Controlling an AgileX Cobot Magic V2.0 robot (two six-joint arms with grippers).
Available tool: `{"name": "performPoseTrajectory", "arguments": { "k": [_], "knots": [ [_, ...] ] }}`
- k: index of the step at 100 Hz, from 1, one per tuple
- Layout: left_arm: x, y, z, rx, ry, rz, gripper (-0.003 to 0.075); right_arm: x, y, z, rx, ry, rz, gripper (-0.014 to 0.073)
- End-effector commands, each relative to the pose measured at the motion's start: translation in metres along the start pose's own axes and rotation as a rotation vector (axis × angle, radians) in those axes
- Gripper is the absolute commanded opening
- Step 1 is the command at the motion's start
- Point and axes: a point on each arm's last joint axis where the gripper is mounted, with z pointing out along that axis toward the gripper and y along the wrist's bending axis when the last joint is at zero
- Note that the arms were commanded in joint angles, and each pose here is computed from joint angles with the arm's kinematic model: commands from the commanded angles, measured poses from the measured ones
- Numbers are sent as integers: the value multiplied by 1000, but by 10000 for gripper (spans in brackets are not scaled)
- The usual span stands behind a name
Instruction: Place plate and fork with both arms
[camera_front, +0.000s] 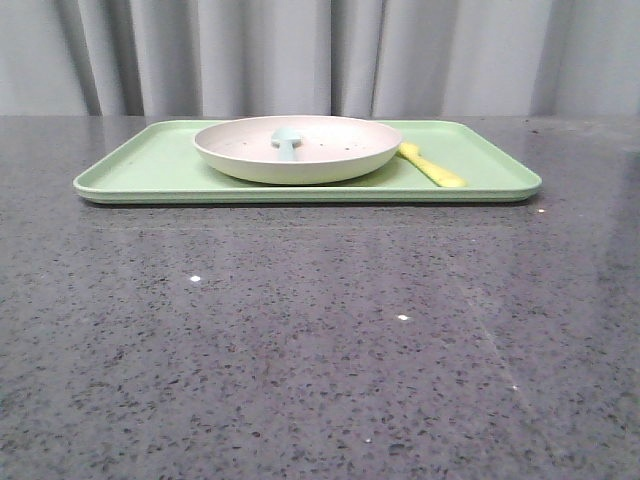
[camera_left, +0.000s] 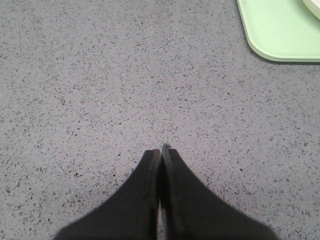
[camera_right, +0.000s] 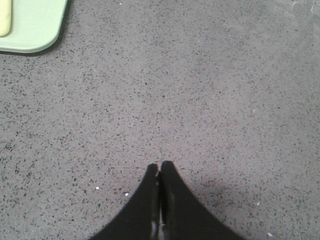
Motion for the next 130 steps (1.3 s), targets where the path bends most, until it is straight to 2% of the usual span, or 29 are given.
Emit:
{"name": "performPoseTrajectory", "arguments": {
  "k": [1, 27, 48, 67, 93, 130],
  "knots": [
    [-13, -2, -6, 11, -92, -15, -20, -10, -2, -5, 8, -73, -10, -68],
    [-14, -1, -4, 5, -110, -10, -20, -10, -2, -5, 8, -73, -10, -68],
    [-16, -3, 0, 45, -410, 11, -20, -10, -2, -5, 8, -73, -10, -68],
    [14, -2, 10, 80, -580, 21, -20, -10, -2, -5, 8, -73, -10, -68],
    [68, 4, 23, 79, -637, 59, -20, -10, -2, -5, 8, -73, -10, -68],
    [95, 8, 20, 78, -754, 89, -20, -10, -2, -5, 8, -73, -10, -68]
  ]
}}
